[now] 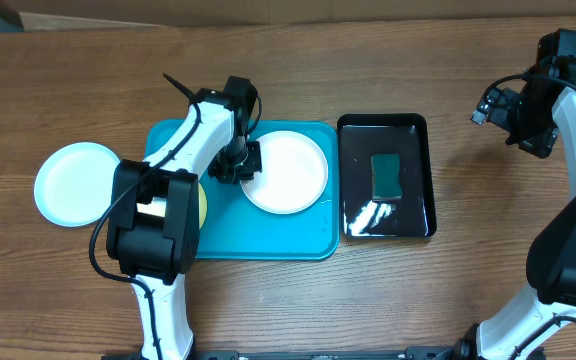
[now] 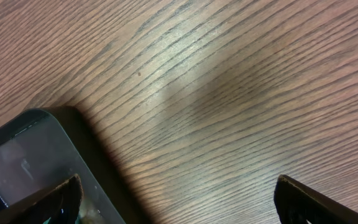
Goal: Clean dirty plates on tray and stack at the side
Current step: 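Put the sponge back in the black tray and raise the right arm, then lift the pink-white plate with the left gripper and swing it left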
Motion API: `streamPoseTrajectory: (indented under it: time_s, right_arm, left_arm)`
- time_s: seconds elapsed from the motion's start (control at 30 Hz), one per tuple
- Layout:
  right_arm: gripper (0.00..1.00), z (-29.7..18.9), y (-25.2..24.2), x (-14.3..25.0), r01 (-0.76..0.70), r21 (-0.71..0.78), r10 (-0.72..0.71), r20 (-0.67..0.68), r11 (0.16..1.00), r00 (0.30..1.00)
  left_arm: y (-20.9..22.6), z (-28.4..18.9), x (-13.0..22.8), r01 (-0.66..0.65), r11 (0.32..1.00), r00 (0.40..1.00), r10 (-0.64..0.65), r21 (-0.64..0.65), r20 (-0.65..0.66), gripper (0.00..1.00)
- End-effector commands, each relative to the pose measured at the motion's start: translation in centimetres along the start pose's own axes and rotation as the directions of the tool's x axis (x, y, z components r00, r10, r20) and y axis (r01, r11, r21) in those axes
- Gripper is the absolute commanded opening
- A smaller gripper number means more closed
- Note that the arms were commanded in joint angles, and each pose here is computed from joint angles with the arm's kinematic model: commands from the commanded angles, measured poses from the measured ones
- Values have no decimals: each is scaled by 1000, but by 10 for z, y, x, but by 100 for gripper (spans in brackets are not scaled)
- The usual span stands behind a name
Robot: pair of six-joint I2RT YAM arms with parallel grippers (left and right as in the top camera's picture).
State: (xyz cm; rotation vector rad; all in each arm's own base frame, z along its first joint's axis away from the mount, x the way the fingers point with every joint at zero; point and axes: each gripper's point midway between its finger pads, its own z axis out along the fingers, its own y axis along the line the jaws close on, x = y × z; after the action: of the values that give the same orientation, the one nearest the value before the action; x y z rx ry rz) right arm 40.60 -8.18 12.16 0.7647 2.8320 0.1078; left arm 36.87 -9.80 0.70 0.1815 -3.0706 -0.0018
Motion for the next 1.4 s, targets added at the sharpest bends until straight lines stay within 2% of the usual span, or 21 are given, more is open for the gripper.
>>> streamPoseTrajectory:
  time_s: [0.0, 0.07, 0.23, 0.47, 0.63, 0.97, 1.17, 1.37]
  right_arm:
    - [100, -4, 1, -3, -3, -7, 3, 16, 1000, 1000]
    - [100, -4, 1, -3, -4, -7, 4, 16, 1000, 1000]
    - [100, -4, 1, -3, -3, -7, 3, 16, 1000, 1000]
    - [100, -4, 1, -3, -3, -6, 3, 16, 1000, 1000]
    - [100, -4, 1, -3, -4, -7, 4, 16, 1000, 1000]
    - [100, -4, 1, -3, -4, -7, 4, 16, 1000, 1000]
    - [100, -4, 1, -3, -4, -6, 4, 16, 1000, 1000]
    - [100, -4, 1, -3, -3, -7, 3, 16, 1000, 1000]
  left_arm:
    - [5, 12, 9, 16, 999, 1000, -16, -29, -22, 17]
    - [5, 12, 9, 16, 999, 1000, -16, -28, -20, 4]
    - [8, -7, 0, -6, 1000, 1000, 6, -28, -12, 4]
    - [14, -66, -39, 22, 1000, 996, -22, 4, 91, 4]
    - [9, -102, -56, -18, 1000, 986, 14, 24, 165, 4]
    - [-39, -152, -61, -122, 991, 953, 103, 50, 284, 4]
    - [-69, -169, -56, -178, 982, 910, 190, -66, 369, 4]
    - [-107, -174, -35, -250, 947, 856, 313, -199, 411, 4]
